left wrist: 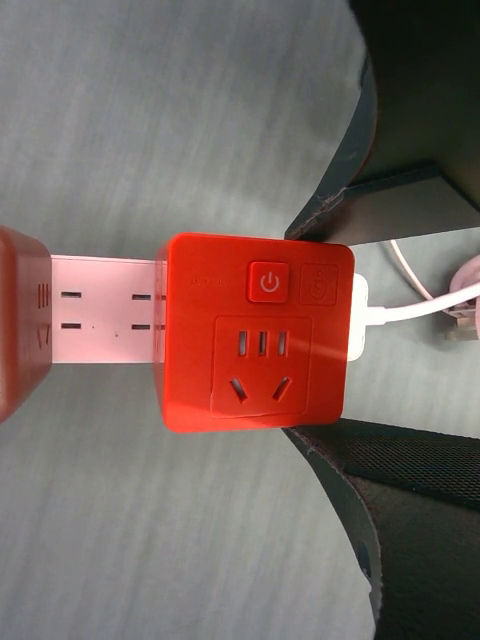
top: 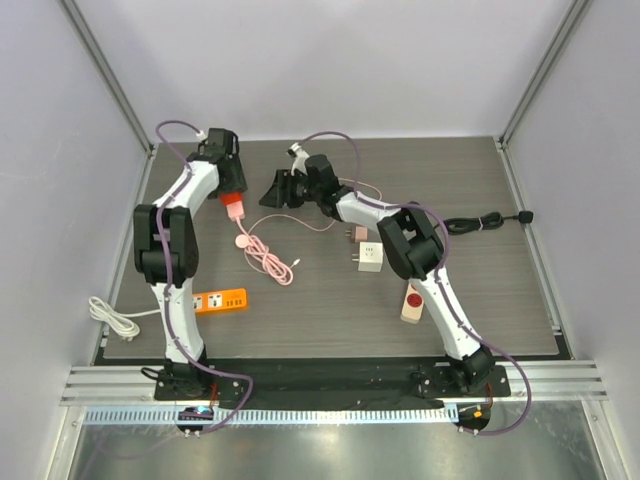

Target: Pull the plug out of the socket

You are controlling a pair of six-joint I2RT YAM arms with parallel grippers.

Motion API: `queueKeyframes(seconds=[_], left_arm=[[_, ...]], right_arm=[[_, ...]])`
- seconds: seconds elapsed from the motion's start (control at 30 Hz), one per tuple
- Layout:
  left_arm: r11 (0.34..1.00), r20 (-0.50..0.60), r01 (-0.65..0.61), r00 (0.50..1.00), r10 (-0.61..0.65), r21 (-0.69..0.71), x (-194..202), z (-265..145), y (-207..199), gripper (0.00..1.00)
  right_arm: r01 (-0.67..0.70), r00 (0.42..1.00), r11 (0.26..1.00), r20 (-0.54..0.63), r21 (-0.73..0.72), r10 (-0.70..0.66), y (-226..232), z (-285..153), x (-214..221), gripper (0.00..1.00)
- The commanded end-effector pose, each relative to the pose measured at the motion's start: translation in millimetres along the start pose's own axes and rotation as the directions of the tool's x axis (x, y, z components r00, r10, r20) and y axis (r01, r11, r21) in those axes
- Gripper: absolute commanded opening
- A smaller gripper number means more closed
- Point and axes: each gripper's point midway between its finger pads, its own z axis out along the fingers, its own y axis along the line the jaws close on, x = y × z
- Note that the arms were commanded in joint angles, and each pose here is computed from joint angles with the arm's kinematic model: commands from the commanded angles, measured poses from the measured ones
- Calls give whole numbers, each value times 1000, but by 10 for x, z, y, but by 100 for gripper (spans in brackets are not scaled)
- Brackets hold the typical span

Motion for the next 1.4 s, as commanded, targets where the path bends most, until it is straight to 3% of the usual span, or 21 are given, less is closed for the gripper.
queueKeyframes(seconds=[0.0,0.33,0.6,0.73,1.17,1.37], left_arm=[[999,-5,-34,999,34,-34,124,-391,-11,3],[997,-55,-56,997,53,-52,409,-549,-178,0],[999,-61,-51,997,51,-6,497,-580,-229,0],[999,-49,-48,998,48,5,451,-618,-250,0],[997,-48,-28,998,32,77,408,-727,-372,0],[986,-32,-44,998,49,161,341,-850,-490,0]], right_arm=[[39,999,996,28,-78,-37,336,-21,-171,62],[-16,997,991,-73,-136,6,664,168,412,56],[-133,989,983,-74,-123,125,627,206,545,52],[-168,985,985,-56,-35,166,433,246,595,44],[-286,954,951,-60,120,294,67,405,817,41],[-334,927,907,-84,256,365,-161,411,1044,33]])
